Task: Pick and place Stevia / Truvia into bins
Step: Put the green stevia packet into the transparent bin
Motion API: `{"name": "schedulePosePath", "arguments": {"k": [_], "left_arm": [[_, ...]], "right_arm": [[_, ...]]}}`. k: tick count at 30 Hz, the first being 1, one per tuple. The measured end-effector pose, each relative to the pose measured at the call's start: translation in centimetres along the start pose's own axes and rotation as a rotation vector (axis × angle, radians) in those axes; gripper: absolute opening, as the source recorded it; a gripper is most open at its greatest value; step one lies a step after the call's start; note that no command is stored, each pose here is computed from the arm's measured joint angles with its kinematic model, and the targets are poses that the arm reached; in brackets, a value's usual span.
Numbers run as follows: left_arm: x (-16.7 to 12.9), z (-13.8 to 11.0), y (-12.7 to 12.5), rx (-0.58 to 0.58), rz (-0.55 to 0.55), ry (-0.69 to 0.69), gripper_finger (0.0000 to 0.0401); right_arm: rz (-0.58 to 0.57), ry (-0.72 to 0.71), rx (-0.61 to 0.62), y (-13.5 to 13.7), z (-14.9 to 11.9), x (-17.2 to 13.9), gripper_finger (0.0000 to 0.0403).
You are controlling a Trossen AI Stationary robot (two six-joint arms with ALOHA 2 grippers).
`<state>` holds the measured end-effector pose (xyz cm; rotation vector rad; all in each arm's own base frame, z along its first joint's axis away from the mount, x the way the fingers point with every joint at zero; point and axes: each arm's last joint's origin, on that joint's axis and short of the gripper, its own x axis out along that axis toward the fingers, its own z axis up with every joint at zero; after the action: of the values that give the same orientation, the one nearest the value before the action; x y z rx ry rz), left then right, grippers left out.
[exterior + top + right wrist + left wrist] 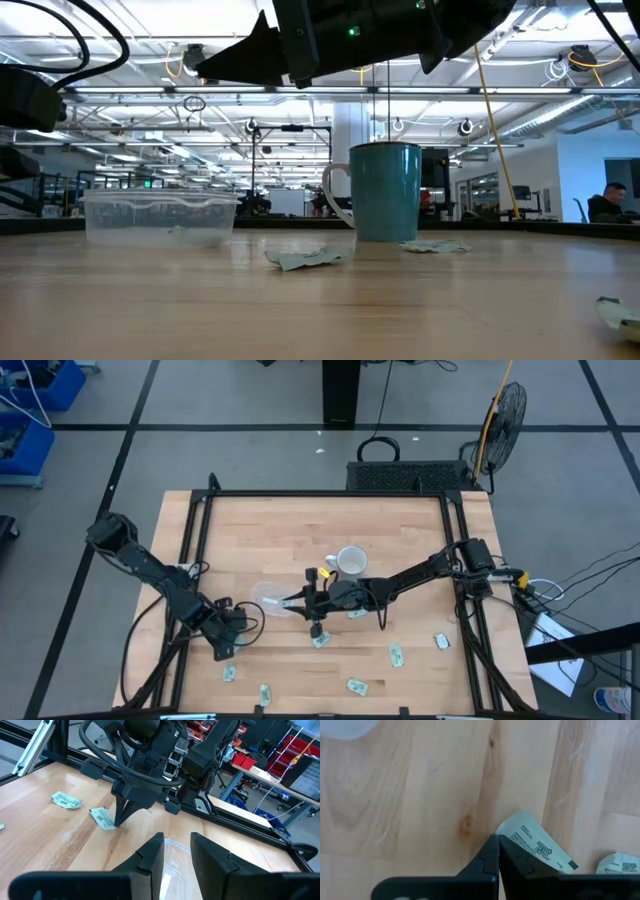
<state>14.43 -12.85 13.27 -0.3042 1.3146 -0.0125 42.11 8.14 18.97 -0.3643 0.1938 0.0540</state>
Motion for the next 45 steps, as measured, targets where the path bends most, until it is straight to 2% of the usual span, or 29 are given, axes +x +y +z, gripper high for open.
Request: {"name": "schedulePosePath", "arguments": {"k": [7, 10, 15, 21, 24, 27, 32, 41, 45], "left_arm": [[-1.9, 0.5, -0.3, 0.000, -0.020, -0.070, 0.0002], [-3.3, 1.2, -0.9, 0.050, 0.004, -0.139, 0.0002], [-6.0, 3.3, -1.9, 0.171, 0.130, -0.315, 0.0001], [-8.3, 6.5, -1.5, 0.282, 0.224, -0.411, 0.0001], [-8.7, 7.8, -0.2, 0.321, 0.309, -0.414, 0.0001], [-8.5, 8.6, 1.7, 0.270, 0.362, -0.370, 0.0001], [-7.7, 9.0, 3.9, 0.189, 0.344, -0.310, 0.0001], [-7.6, 9.2, 4.5, 0.157, 0.341, -0.308, 0.0017], [-7.6, 9.4, 4.4, 0.154, 0.333, -0.328, 0.0012]], "right_arm": [[0.000, 0.000, 0.000, 0.0, 0.0, 0.0, 0.0089], [0.000, 0.000, -0.002, 0.0, 0.0, 0.0, 0.0089], [0.000, 0.000, -0.012, 0.0, 0.0, 0.0, 0.0089], [0.000, 0.000, -0.021, 0.0, 0.0, 0.0, 0.0089], [0.000, 0.000, -0.027, 0.0, 0.0, 0.0, 0.0089], [0.000, 0.000, -0.027, 0.0, 0.0, 0.0, 0.0089], [0.005, 0.010, -0.029, 0.1, -0.1, 0.0, 0.0089], [0.011, 0.027, -0.049, 0.2, -0.3, 0.0, 0.0089], [0.039, 0.086, -0.075, 0.2, 0.1, -0.6, 0.0089]]}}
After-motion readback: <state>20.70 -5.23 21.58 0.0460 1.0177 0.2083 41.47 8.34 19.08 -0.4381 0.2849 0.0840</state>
